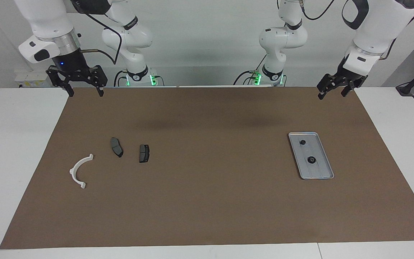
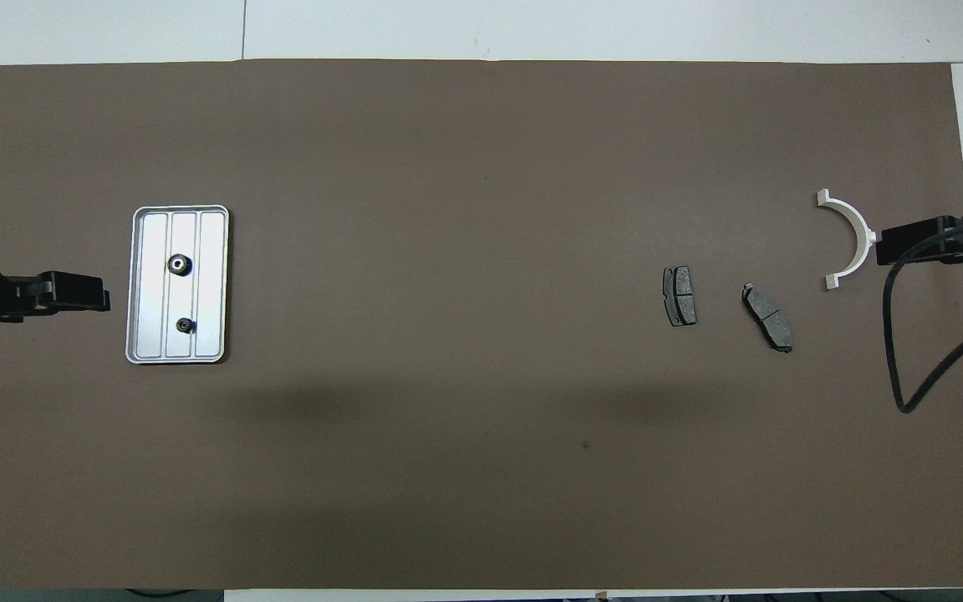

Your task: Place bearing gear from tray to pile

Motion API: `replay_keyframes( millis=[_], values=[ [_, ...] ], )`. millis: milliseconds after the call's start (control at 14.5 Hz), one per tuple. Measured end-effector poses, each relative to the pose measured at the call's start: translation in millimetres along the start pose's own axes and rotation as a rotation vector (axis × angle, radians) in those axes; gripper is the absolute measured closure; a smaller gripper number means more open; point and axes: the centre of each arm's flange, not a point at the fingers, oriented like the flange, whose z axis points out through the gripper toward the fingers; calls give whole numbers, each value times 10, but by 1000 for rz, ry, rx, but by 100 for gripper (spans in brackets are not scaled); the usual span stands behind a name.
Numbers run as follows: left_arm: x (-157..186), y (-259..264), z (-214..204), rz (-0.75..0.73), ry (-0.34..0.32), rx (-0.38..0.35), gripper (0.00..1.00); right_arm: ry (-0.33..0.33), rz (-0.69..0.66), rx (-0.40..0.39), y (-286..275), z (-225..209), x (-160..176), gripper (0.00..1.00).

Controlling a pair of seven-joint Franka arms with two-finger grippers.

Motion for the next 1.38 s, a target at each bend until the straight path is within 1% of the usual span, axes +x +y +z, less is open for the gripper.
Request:
replay_keyframes(
  millis=[276,484,622,898,1382],
  values=[
    [-108,-28,768,10,-31,3,0,-27,-5,0,-26,142,-25,0],
    [-101,-64,1172,6,-36,3,0,-11,-1,1,-61,354,16,0],
    [-85,-115,1415,8,-37,3,0,-5,42,3,-165,600,43,0],
    [-78,-162,1629,30,-15,3,0,0,146,7,-403,1062,110,0],
    [-61,-179,1998,32,-24,4,0,-9,255,11,-459,1728,386,0]
  ],
)
